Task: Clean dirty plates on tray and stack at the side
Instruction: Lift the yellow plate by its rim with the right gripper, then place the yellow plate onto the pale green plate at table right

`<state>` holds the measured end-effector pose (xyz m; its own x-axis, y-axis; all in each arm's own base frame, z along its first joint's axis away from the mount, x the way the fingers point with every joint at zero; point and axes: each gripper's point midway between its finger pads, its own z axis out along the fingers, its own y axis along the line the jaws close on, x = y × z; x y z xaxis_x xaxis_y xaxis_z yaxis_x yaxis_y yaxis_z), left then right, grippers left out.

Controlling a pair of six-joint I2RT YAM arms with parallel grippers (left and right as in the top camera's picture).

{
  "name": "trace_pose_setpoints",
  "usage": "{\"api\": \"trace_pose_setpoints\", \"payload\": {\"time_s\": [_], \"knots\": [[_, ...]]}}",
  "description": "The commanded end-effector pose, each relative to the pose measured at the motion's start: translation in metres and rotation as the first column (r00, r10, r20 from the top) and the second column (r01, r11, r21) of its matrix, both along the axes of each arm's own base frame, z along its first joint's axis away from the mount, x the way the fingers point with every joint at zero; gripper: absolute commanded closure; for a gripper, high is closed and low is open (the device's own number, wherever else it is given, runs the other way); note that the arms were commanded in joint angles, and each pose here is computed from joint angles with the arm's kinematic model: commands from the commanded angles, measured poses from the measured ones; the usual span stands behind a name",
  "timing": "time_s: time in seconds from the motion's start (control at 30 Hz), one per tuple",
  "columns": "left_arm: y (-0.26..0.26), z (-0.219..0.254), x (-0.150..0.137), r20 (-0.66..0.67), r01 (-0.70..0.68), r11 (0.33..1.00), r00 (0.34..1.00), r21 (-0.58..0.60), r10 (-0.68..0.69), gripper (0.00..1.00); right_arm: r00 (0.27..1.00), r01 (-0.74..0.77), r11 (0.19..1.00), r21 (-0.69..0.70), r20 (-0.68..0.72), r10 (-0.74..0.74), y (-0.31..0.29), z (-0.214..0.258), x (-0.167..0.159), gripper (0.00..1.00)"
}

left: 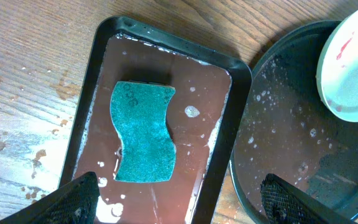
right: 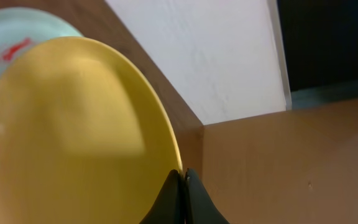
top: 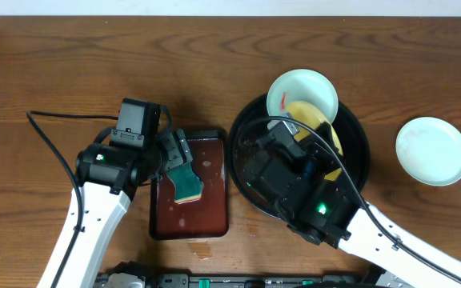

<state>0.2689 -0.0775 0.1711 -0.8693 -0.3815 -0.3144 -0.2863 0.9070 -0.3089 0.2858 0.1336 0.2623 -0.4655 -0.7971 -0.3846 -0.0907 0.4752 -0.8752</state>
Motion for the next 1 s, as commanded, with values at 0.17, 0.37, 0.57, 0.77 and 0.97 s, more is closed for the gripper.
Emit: {"api": "trace_pose_setpoints", "payload": {"time_s": [0.17,0.37,0.57,0.77,0.97], "knots": [[0.000,0.000,0.000,-0.001,0.012,1.000,1.000,-0.002,-0.012,0.16,0.994,-0.065,0.997,0.035,-0.089,0.068,0.008,-0.008,0.000,0.99],[0.000,0.000,0.000,-0.001,0.012,1.000,1.000,-0.002,-0.012,0.16,0.993,-0.036,0.997,0.069,-0.108,0.043,0.001,-0.014,0.002,0.99],[0.000,0.000,0.000,-0.001,0.012,1.000,1.000,-0.002,-0.012,0.16,0.994,0.023,0.994,0.105,-0.106,-0.012,-0.010,-0.017,0.004,0.99],[0.000,0.000,0.000,-0.001,0.012,1.000,1.000,-0.002,-0.012,0.16,0.978,0.196,0.892,0.408,-0.143,-0.149,-0.028,-0.038,0.012,0.99],[0.000,0.000,0.000,-0.001,0.012,1.000,1.000,-0.002,-0.012,0.16,0.909,0.416,0.658,0.628,-0.268,-0.319,-0.080,-0.061,0.034,0.99]]}}
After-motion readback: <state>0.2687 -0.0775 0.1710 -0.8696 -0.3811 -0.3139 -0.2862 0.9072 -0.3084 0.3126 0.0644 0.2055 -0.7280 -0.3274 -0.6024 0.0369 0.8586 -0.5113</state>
